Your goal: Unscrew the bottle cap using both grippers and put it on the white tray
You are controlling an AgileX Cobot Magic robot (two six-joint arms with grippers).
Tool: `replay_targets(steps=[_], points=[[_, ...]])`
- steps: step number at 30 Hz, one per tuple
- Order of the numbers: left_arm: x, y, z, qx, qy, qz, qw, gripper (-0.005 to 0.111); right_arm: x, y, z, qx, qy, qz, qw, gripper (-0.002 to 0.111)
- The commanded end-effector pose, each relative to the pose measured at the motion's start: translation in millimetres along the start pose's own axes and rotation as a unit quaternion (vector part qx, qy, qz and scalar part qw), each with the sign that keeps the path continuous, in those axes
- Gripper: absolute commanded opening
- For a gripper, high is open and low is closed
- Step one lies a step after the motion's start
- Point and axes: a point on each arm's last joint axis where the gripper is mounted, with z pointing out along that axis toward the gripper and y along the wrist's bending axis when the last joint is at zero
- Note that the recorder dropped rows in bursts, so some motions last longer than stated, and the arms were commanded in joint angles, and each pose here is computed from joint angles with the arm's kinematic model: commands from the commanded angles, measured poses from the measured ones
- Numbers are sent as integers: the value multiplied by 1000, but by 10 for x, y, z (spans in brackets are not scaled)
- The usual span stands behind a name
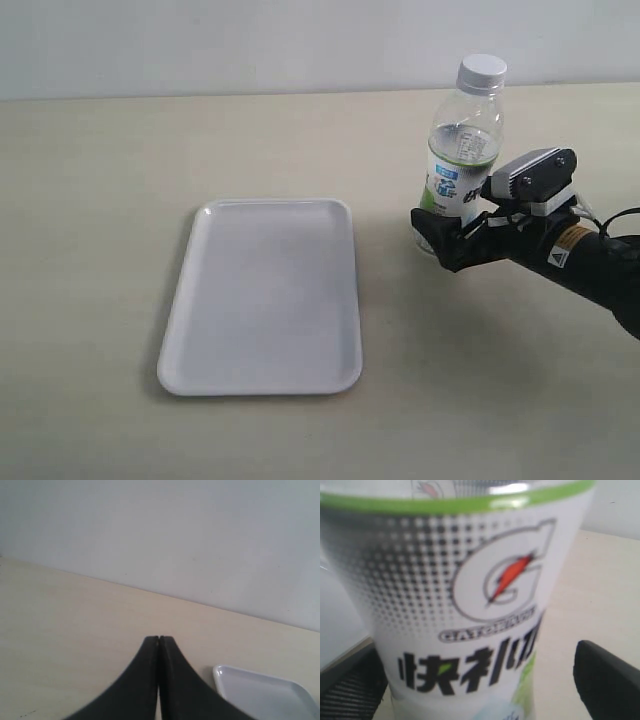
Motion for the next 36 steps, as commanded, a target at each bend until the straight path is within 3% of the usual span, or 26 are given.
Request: replay_targets(steps=[1, 5, 9, 23, 36], points=[[-8, -6, -5, 5, -5, 1, 1000, 2, -26, -24, 14, 0, -9, -1, 1000, 94], [-8, -6, -5, 5, -5, 1, 1000, 2, -35, -13, 25, -10, -11, -5, 1000, 94], [-8, -6, -5, 5, -5, 1, 1000, 2, -35, -9, 25, -11, -11, -6, 1000, 83], [-8, -6, -5, 5, -5, 2, 1000, 2, -35, -9, 25, -12, -10, -6, 1000, 2], [-8, -6, -5, 5, -5, 2, 1000, 2, -48, -10, 23, -12, -12, -7, 1000, 0]])
